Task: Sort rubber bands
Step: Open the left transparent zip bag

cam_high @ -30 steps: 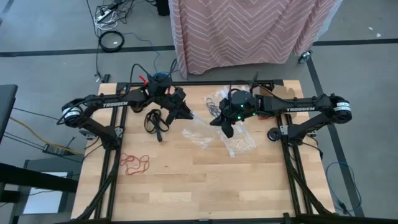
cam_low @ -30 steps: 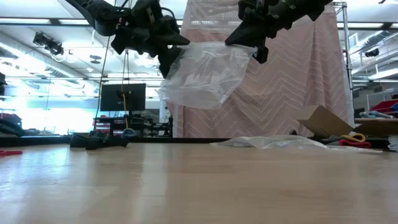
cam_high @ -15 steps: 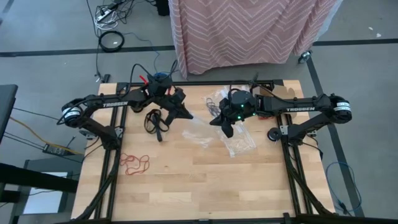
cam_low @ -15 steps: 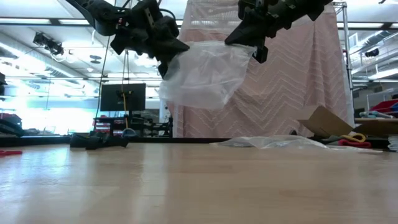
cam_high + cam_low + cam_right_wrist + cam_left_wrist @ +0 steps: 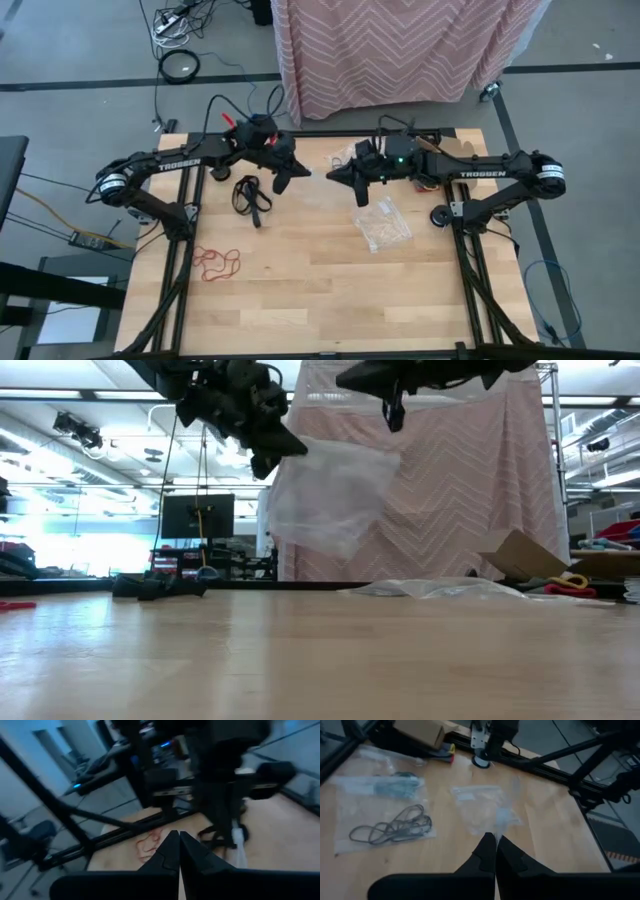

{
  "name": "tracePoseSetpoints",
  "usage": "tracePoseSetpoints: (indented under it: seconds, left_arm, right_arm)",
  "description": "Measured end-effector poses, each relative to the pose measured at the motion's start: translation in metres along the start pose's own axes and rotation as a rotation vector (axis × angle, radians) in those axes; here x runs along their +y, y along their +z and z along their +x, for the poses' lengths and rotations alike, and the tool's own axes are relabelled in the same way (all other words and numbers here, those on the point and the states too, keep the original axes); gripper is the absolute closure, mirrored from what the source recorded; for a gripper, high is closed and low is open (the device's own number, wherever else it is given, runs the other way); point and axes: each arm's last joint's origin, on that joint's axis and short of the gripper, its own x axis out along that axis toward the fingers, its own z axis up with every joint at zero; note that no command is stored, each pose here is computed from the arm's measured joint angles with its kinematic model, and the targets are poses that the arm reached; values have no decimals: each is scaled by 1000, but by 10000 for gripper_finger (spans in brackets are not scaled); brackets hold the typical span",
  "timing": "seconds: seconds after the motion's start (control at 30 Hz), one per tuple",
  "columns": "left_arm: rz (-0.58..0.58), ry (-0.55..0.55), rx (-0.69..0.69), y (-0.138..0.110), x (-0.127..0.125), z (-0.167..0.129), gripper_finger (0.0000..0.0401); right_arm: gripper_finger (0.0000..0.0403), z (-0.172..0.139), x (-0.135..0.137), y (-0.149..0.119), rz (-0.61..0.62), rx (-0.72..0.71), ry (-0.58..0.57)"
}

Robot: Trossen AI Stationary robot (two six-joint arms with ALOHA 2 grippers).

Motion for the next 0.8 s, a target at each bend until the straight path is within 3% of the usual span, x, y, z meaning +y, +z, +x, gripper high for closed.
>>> tracePoseSetpoints:
  seconds: [0.17,0.27,0.47,0.63,0.8]
  left_arm:
    - [-43,27,-21,10,-2,-3,400]
    - [-51,30,13,13,-3,-6,401]
    - [27,26,91,9,-5,-8,401]
    - [58,7,130,5,-6,-9,401]
    - [72,-18,136,4,-7,-8,401]
  right_arm:
    - [403,-2,-12,-3,51,49,-76]
    - [403,-3,-15,-3,82,62,-65]
    - [403,-6,-16,-3,145,79,-73]
    - [403,-7,-21,-20,215,223,-173]
    - [403,-3,-22,-24,224,248,-164]
